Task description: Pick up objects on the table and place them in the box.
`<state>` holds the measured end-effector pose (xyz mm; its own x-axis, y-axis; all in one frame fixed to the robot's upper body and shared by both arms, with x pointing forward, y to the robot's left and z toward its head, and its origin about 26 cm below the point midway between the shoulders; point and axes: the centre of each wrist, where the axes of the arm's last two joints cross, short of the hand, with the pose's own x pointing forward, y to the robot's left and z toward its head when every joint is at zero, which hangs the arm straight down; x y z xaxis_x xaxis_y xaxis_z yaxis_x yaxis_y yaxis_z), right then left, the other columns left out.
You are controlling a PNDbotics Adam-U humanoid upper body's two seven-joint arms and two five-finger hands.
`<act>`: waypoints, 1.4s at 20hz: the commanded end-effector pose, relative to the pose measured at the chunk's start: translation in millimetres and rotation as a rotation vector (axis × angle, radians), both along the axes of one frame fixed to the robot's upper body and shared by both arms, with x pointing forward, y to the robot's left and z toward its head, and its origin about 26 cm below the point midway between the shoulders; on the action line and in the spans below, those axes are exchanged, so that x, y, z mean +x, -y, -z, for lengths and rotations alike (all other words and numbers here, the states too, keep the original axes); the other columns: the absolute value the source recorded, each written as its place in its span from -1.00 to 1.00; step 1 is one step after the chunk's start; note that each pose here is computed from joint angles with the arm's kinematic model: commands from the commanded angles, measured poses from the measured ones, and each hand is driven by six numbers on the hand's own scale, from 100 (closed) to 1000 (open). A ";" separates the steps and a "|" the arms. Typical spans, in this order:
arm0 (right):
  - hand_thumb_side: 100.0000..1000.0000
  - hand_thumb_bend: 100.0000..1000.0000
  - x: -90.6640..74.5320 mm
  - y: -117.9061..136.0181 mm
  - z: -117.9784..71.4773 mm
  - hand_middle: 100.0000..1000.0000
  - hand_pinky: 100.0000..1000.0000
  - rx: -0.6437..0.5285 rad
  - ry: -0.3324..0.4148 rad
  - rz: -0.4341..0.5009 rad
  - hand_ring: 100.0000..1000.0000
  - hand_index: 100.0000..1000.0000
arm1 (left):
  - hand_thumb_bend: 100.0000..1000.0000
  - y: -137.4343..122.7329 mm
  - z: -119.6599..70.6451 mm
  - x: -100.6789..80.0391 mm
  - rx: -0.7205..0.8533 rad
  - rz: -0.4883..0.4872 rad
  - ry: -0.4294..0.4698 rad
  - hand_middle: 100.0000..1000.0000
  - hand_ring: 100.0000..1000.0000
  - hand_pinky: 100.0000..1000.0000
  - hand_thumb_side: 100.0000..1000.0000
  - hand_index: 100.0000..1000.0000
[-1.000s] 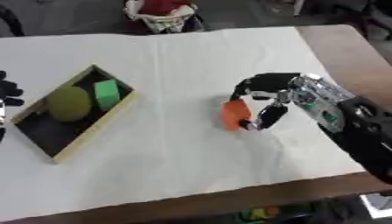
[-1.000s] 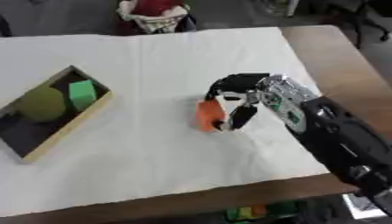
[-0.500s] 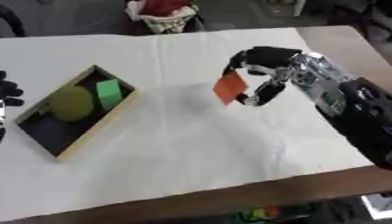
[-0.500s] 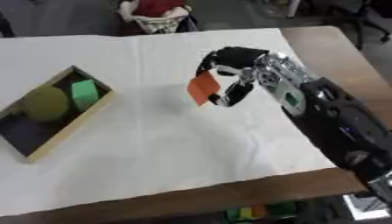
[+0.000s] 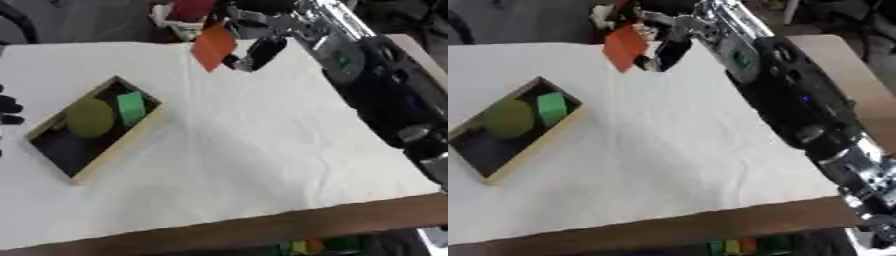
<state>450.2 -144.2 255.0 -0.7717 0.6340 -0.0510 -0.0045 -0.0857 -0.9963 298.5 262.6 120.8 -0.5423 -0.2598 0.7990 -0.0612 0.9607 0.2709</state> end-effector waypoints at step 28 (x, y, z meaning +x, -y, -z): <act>-0.89 -0.98 31.6 -74.0 53.9 0.35 0.56 -0.031 0.042 0.082 0.57 0.66 | -1.00 15.1 -16.2 4.4 -0.012 0.085 0.053 0.04 0.16 0.09 0.11 0.43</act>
